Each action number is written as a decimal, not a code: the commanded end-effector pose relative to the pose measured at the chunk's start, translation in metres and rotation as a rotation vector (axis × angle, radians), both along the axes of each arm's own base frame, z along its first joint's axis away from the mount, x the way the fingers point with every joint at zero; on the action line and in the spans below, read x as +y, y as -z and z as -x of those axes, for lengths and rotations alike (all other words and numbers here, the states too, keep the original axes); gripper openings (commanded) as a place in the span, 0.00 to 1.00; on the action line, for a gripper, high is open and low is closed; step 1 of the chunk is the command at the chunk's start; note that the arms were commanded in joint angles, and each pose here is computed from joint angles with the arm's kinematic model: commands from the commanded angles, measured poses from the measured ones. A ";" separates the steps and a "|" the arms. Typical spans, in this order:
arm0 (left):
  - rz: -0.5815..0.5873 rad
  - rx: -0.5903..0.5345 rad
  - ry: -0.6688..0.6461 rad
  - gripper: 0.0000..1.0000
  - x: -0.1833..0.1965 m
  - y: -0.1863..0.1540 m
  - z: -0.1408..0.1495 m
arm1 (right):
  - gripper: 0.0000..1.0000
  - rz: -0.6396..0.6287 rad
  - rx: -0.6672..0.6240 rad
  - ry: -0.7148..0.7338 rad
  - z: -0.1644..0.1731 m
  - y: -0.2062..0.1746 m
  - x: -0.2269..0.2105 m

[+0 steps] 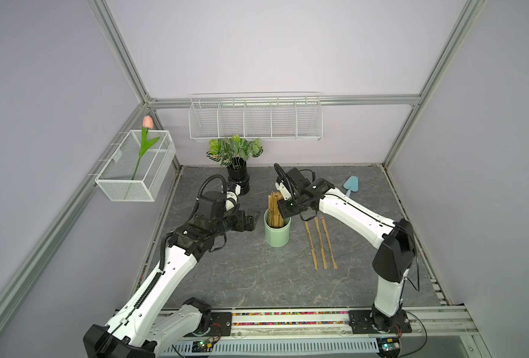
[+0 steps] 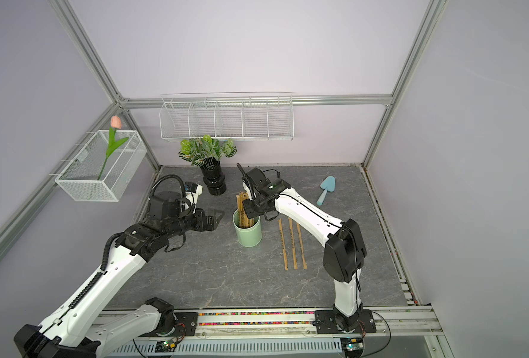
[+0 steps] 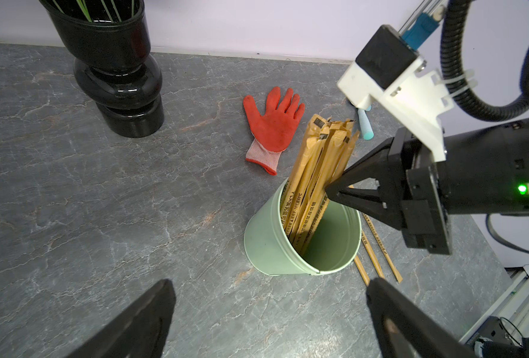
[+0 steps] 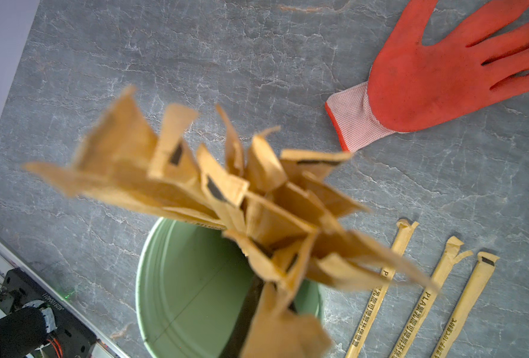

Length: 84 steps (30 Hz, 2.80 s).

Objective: Take the straws out of the storage container
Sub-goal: Pick up the straw from the container, then place the straw at the center of the board.

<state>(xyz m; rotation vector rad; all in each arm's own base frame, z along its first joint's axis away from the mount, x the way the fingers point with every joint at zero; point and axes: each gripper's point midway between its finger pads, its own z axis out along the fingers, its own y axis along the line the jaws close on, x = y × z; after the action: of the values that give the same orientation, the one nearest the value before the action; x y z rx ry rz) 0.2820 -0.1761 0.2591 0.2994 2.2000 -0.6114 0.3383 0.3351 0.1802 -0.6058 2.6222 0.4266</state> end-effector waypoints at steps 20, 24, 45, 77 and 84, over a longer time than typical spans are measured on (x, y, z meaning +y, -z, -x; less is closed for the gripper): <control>-0.005 0.013 0.014 1.00 -0.002 0.003 0.003 | 0.10 -0.105 -0.159 -0.115 0.026 -0.090 -0.008; -0.005 0.011 0.013 1.00 -0.001 0.003 0.003 | 0.10 -0.108 -0.196 -0.120 0.020 -0.102 -0.008; -0.003 0.009 0.013 1.00 -0.001 0.002 0.003 | 0.09 -0.262 -0.248 -0.184 0.020 -0.162 -0.012; -0.004 0.014 0.016 1.00 -0.002 0.002 0.003 | 0.10 -0.111 -0.124 -0.044 0.072 -0.175 -0.118; -0.002 0.017 0.018 1.00 -0.003 0.003 0.003 | 0.10 0.056 -0.017 0.042 0.075 -0.139 -0.154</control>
<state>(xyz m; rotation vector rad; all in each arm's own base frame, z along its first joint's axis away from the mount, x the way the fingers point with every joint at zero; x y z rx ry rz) 0.2811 -0.1770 0.2584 0.3038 2.2037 -0.6183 0.2725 0.2042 0.3423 -0.5981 2.5046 0.4534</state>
